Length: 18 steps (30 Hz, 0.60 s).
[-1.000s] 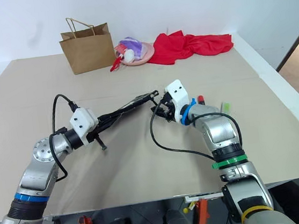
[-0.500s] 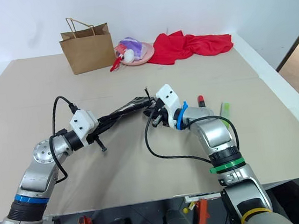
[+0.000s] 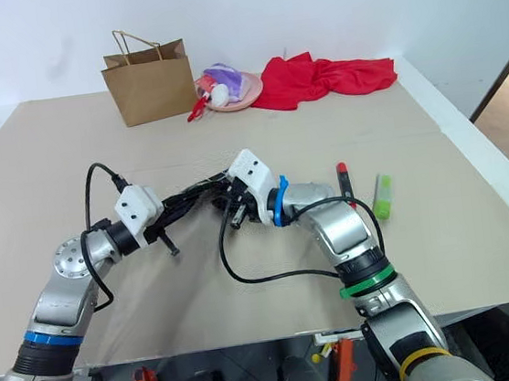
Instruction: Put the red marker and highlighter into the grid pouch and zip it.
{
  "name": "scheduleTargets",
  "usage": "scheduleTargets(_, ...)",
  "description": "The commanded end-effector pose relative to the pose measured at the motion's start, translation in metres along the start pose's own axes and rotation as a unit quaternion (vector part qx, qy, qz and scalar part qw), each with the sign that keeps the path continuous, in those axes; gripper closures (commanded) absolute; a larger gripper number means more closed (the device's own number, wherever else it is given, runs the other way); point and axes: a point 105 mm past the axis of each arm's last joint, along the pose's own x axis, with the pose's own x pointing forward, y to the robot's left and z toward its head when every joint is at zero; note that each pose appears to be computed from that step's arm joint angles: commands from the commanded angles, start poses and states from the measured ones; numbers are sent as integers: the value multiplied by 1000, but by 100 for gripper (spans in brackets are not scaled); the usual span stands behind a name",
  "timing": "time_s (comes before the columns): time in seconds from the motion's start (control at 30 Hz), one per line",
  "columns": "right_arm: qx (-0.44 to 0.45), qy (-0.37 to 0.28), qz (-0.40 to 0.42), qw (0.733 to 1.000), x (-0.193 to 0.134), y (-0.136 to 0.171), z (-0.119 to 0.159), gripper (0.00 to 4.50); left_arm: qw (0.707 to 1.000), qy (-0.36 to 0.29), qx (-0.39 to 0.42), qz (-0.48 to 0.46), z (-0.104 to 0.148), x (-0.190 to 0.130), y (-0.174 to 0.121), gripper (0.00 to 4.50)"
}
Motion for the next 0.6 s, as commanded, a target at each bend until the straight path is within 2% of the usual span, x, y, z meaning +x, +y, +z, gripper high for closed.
scheduleTargets(0.03,-32,-43,13,998,-2,4,31,446,1000,-14,9,-3,5,0,0,450)
scheduleTargets(0.4,-57,-37,-8,998,-24,-18,36,446,1000,-16,8,-9,3,-1,-2,450)
scheduleTargets(0.5,-62,-43,17,997,-18,-6,40,446,1000,-17,8,-12,3,0,-2,450)
scheduleTargets(0.6,-63,-50,72,994,-10,20,43,446,1000,-18,8,-15,3,0,-2,450)
